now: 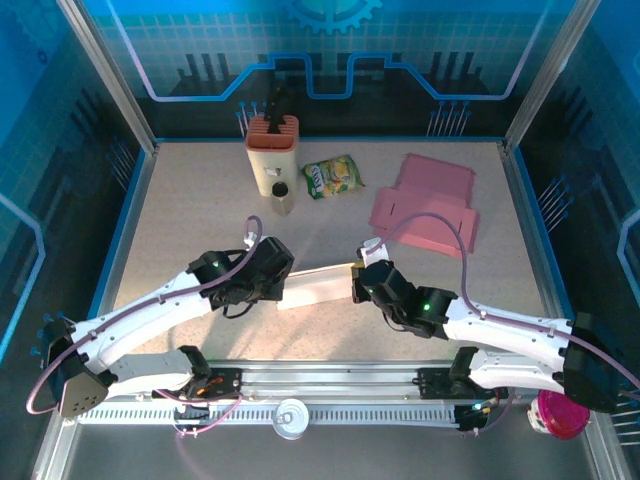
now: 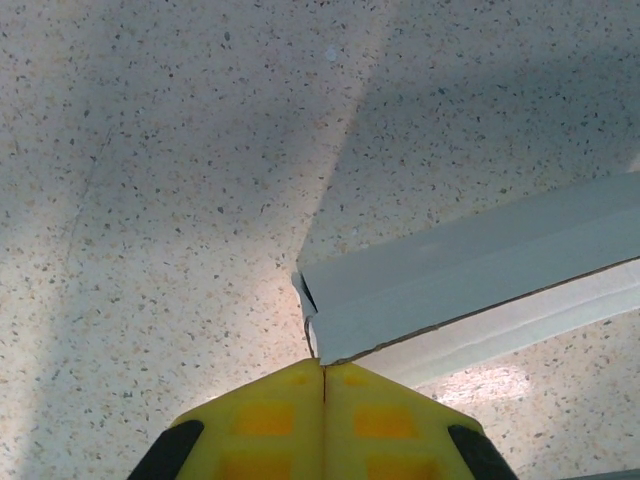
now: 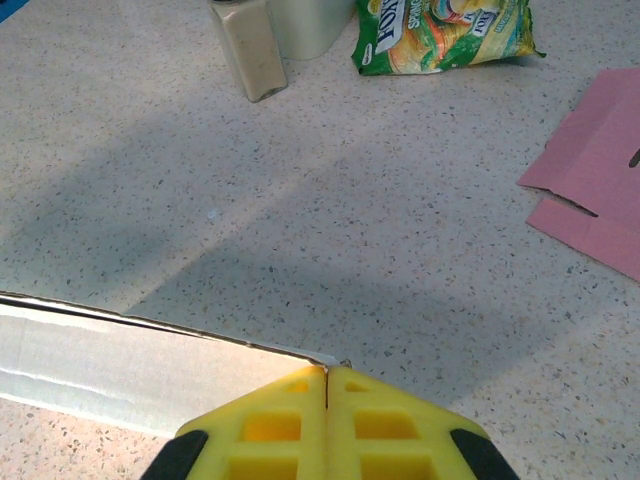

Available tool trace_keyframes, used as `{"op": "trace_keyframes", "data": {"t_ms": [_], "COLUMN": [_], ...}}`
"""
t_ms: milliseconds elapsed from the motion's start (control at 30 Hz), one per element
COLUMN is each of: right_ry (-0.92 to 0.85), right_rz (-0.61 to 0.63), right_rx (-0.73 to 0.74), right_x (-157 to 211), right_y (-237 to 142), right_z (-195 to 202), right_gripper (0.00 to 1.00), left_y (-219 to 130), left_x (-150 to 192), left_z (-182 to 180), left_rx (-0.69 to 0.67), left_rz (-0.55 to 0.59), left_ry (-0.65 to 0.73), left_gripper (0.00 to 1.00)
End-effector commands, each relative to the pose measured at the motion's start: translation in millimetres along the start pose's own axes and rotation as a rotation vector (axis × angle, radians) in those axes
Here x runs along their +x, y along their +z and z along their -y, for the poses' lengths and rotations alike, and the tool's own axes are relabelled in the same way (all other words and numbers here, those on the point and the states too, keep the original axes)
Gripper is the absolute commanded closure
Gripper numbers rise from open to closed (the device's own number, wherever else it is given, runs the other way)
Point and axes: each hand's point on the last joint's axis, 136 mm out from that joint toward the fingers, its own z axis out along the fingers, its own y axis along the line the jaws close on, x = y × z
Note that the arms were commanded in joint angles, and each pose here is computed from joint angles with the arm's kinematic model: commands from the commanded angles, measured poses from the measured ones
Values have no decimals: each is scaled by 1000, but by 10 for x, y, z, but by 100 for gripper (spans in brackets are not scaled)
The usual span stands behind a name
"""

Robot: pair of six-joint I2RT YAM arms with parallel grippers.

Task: Fold the paper box

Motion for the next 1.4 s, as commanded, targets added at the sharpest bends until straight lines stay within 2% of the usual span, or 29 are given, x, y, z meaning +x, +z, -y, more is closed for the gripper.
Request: {"op": "trace_keyframes", "data": {"t_ms": [0, 267, 500, 867, 1167, 1200, 1333, 1367], "right_ry": [10, 7, 6, -1, 51, 77, 253, 305], "right_rz": [-5, -8, -7, -10, -68, -78, -90, -81], "right_rx": [-50, -50, -50, -42, -7, 1, 20, 13], "right_x": [-13, -15, -5, 49, 192, 203, 153, 128], "right_y": [-32, -29, -28, -7, -7, -31, -252, -314], "right_z": [-145, -151, -146, -115, -36, -13, 103, 127], "right_gripper": [100, 100, 100, 100, 100, 97, 59, 52], "left_y": [-28, -2, 9, 219, 260, 265, 247, 239], "left_x": [-76, -95, -97, 38, 128, 137, 138, 136], "left_z": [224, 260, 230, 119, 24, 22, -22, -32], "left_rx": [110, 162, 162, 141, 87, 81, 45, 38], "left_rz": [18, 9, 6, 20, 23, 23, 39, 43], "left_ry": [-62, -123, -122, -92, -75, -71, -66, -67], "left_gripper": [100, 100, 100, 100, 100, 100, 100, 100]}}
